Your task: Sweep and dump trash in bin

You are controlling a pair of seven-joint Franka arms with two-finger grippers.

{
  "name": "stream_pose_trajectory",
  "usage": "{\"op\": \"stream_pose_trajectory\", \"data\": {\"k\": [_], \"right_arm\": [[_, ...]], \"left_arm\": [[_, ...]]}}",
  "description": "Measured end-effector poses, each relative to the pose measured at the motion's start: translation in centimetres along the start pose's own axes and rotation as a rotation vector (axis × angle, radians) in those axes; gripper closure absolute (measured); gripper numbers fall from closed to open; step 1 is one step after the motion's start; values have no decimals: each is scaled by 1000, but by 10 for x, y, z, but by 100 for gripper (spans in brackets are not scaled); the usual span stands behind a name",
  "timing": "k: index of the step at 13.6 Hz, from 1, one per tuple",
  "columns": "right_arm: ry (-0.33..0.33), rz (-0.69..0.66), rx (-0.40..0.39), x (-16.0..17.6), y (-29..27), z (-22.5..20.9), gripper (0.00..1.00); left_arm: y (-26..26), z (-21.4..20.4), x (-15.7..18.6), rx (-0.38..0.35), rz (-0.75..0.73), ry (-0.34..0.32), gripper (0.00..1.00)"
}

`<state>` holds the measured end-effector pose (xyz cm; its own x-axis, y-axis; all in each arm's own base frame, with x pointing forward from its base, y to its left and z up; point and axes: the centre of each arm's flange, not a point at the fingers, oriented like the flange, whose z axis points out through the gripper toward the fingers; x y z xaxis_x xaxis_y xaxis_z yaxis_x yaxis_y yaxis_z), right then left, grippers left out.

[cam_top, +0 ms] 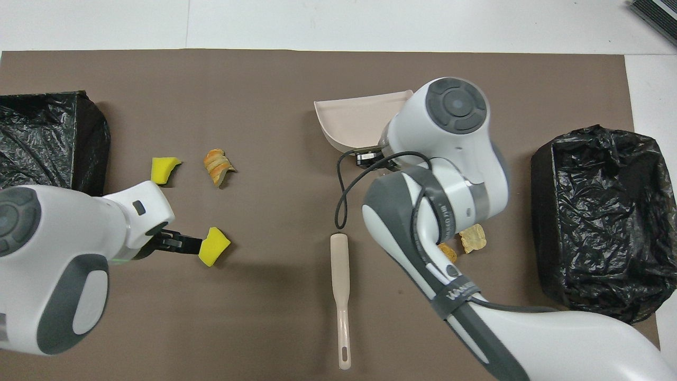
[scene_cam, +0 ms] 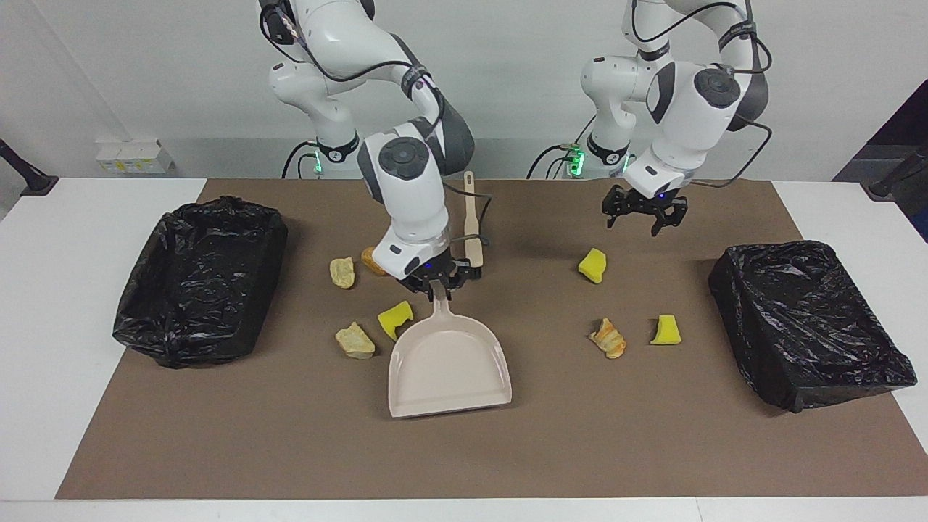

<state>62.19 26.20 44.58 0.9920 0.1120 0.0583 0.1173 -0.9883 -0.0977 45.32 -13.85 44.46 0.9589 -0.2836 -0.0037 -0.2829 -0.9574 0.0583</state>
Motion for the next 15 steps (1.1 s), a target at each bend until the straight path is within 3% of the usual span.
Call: {"op": "stream_pose_trajectory", "data": {"k": [5,11,15], "right_arm": [[-16,-245,-8,4,70,-34,67],[-36,-722,-17,8,119,-31,67],[-149,-1010,9,-2,151,-26,67]], "left_arm": [[117,20,-27,-4,28,23,0],[261,83,-76,-44,-38,54,0],[308,117,-101,-50,-72,39,0]]}}
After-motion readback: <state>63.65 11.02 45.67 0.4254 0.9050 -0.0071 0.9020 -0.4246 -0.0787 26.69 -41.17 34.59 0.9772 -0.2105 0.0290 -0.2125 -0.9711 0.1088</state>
